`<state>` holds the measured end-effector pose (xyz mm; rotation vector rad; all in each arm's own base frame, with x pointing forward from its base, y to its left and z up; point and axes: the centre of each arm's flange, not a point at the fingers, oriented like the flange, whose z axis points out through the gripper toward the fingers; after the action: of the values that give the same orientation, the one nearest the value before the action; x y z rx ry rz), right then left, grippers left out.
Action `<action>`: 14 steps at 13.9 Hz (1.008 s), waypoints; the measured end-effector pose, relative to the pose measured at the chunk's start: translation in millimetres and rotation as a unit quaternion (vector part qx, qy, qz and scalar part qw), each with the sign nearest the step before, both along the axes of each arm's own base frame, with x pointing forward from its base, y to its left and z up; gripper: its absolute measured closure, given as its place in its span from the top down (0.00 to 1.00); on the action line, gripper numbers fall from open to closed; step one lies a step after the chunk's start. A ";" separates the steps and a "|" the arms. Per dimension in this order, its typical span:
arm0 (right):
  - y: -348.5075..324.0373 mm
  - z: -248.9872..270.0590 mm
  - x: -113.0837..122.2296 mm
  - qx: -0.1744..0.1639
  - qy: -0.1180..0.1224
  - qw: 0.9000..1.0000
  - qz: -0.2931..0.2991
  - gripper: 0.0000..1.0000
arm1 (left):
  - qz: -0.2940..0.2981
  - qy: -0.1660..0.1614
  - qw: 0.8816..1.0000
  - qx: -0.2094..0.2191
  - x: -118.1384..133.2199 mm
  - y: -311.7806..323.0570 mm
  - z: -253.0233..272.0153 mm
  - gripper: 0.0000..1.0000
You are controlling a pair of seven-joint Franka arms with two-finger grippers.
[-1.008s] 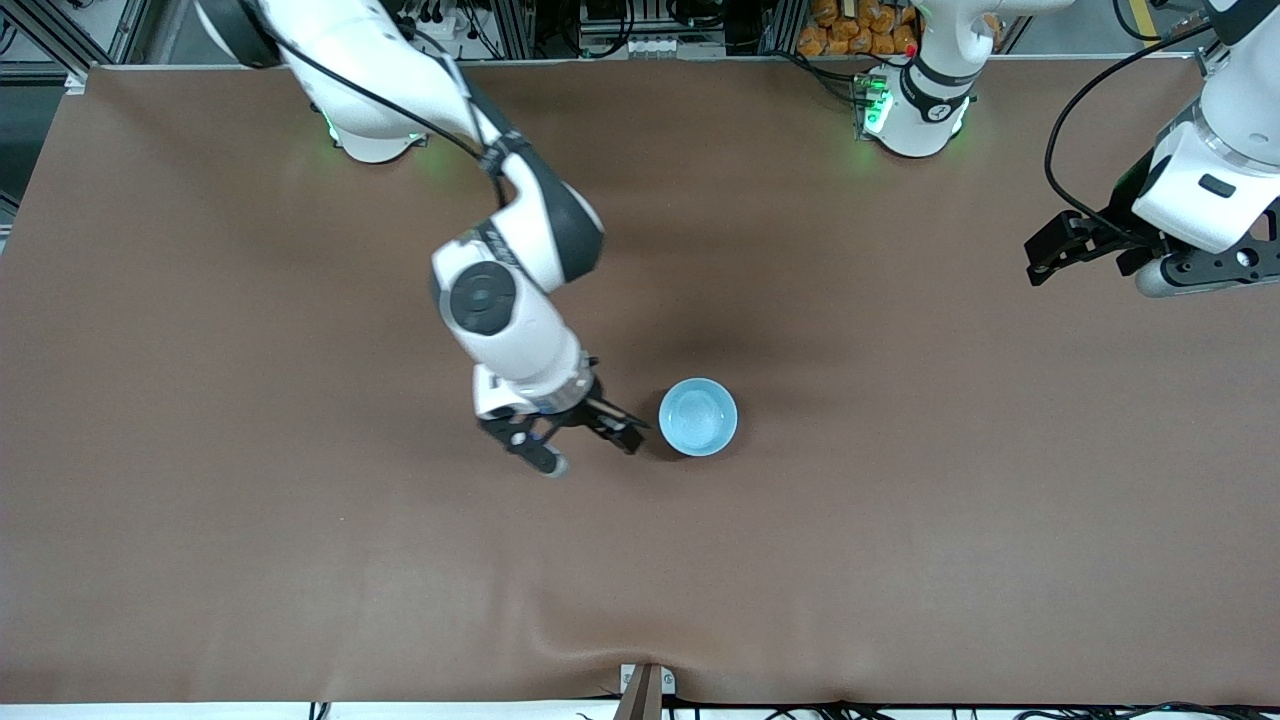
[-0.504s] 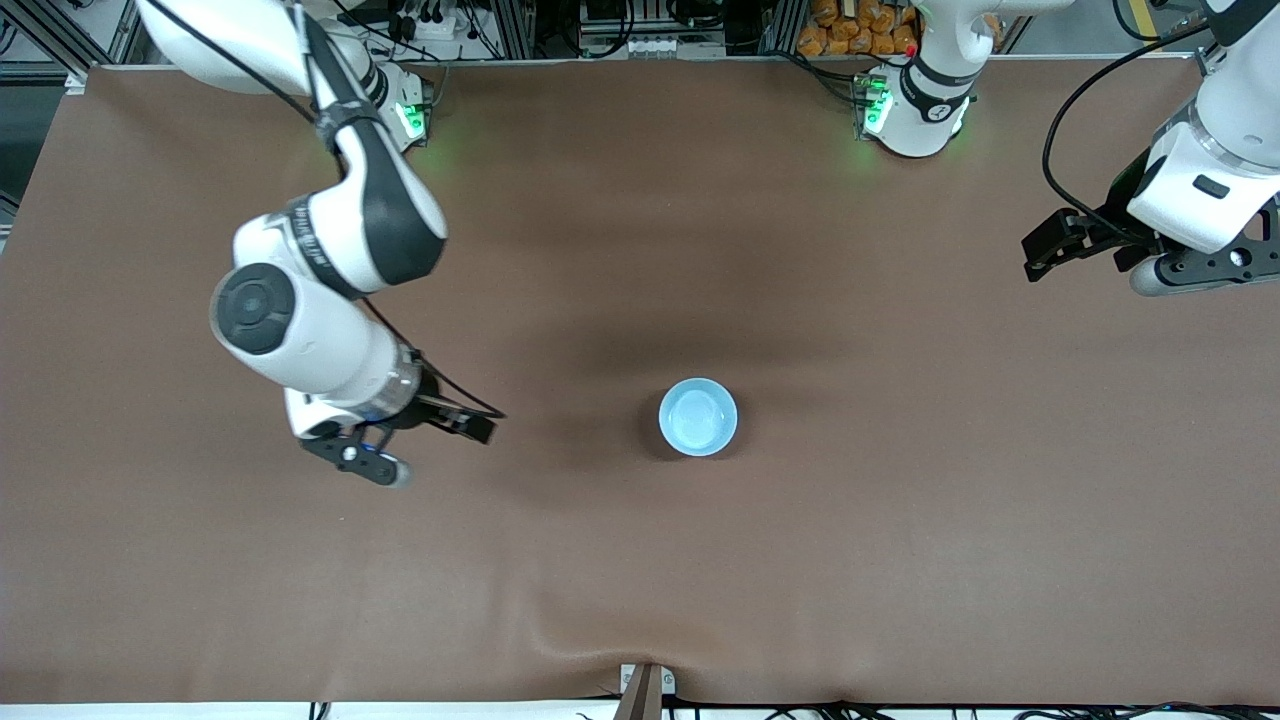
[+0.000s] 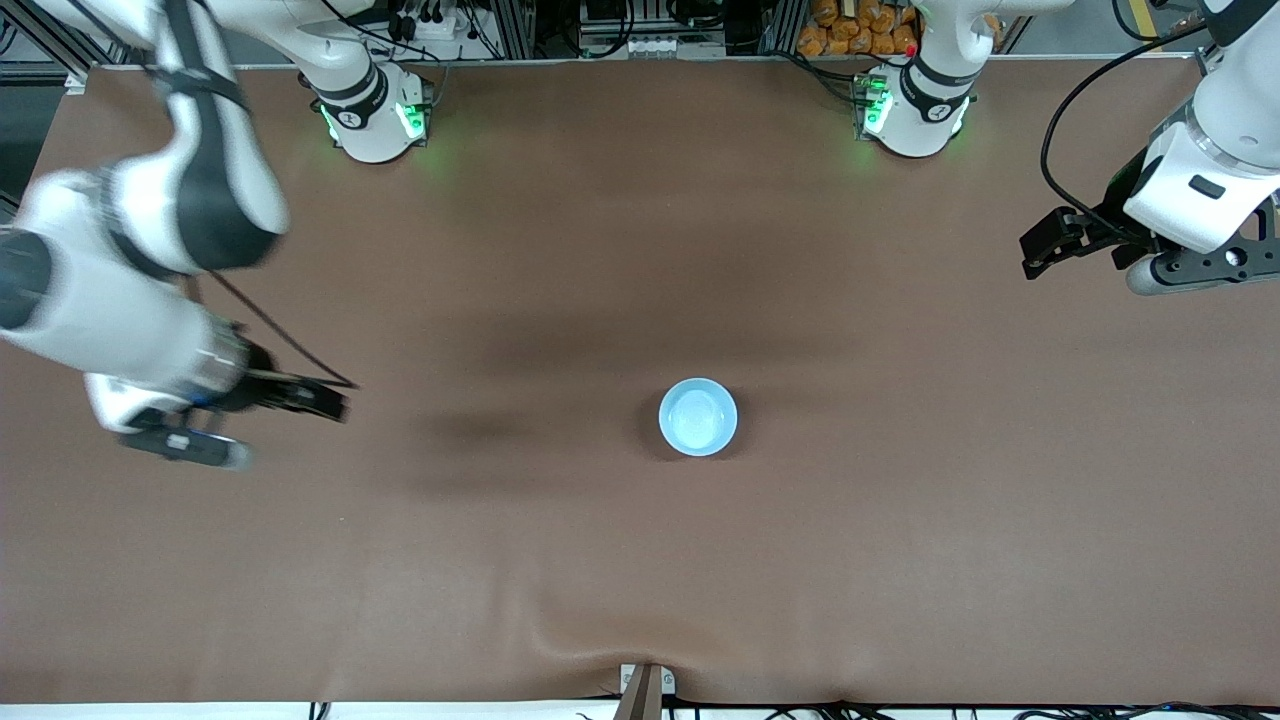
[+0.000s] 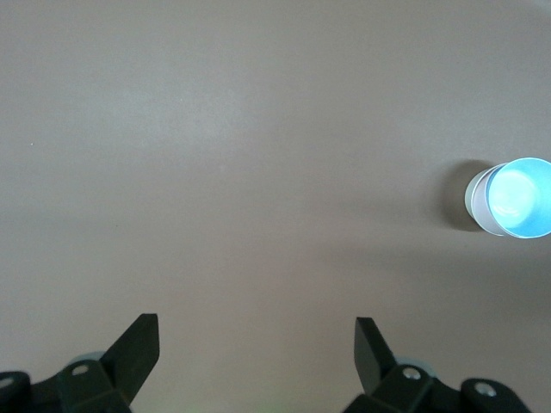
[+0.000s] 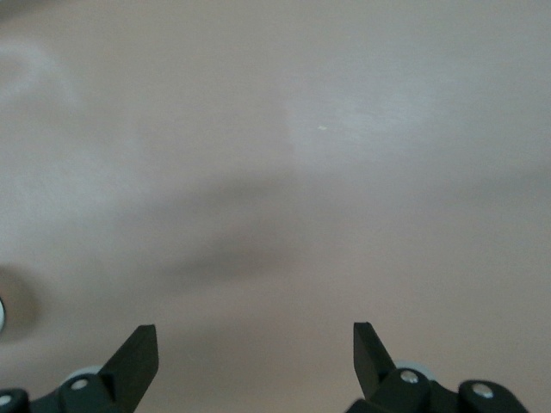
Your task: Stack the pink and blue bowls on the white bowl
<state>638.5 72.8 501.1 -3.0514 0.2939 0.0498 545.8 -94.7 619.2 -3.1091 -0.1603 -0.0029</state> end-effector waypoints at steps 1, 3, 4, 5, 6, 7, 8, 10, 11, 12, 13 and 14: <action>-16.8 18.5 -11.7 0.001 0.004 1.000 0.007 1.00 | 0.000 0.000 1.000 0.000 -0.1 -0.1 -0.2 1.00; -37.3 52.2 -35.2 0.005 0.002 1.000 0.025 1.00 | -0.001 0.001 1.000 0.000 -0.2 -0.8 -0.9 1.00; -44.6 66.8 -45.3 0.006 -0.002 0.999 0.037 1.00 | -0.001 0.001 1.000 0.000 -0.3 -1.4 -1.1 1.00; -51.8 79.8 -53.6 0.007 -0.008 0.999 0.047 1.00 | -0.002 0.002 1.000 0.000 -0.4 -2.0 -1.2 1.00; -59.2 89.4 -60.3 0.008 -0.011 0.998 0.055 1.00 | -0.002 0.002 1.000 0.000 -0.5 -2.3 -1.3 1.00; -66.1 96.0 -65.5 0.008 -0.011 0.998 0.063 1.00 | -0.002 0.002 1.000 0.000 -0.5 -2.4 -1.3 1.00; -72.9 100.7 -70.1 0.009 -0.008 0.998 0.068 1.00 | -0.002 0.002 1.000 0.000 -0.5 -2.4 -1.4 1.00; -84.8 106.5 -78.1 0.011 0.006 0.998 0.069 1.00 | -0.003 0.002 1.000 0.000 -0.5 -2.4 -1.4 1.00; -88.4 107.9 -80.9 0.013 0.015 0.997 0.069 1.00 | -0.003 0.002 1.000 0.000 -0.5 -2.4 -1.4 1.00; -89.6 110.5 -83.3 0.014 0.021 0.997 0.071 1.00 | -0.003 0.002 1.000 0.000 -0.5 -2.4 -1.4 1.00; -89.3 115.2 -85.3 0.015 0.025 0.997 0.074 1.00 | -0.004 0.001 1.000 0.000 -0.4 -2.4 -1.3 1.00; -88.1 120.5 -87.3 0.015 0.028 0.997 0.076 1.00 | -0.004 0.001 1.000 0.000 -0.3 -2.4 -1.2 1.00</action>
<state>551.2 -15.3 621.6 -3.0397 0.0622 0.1465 545.5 -97.1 618.0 -3.1094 -0.1494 -0.0011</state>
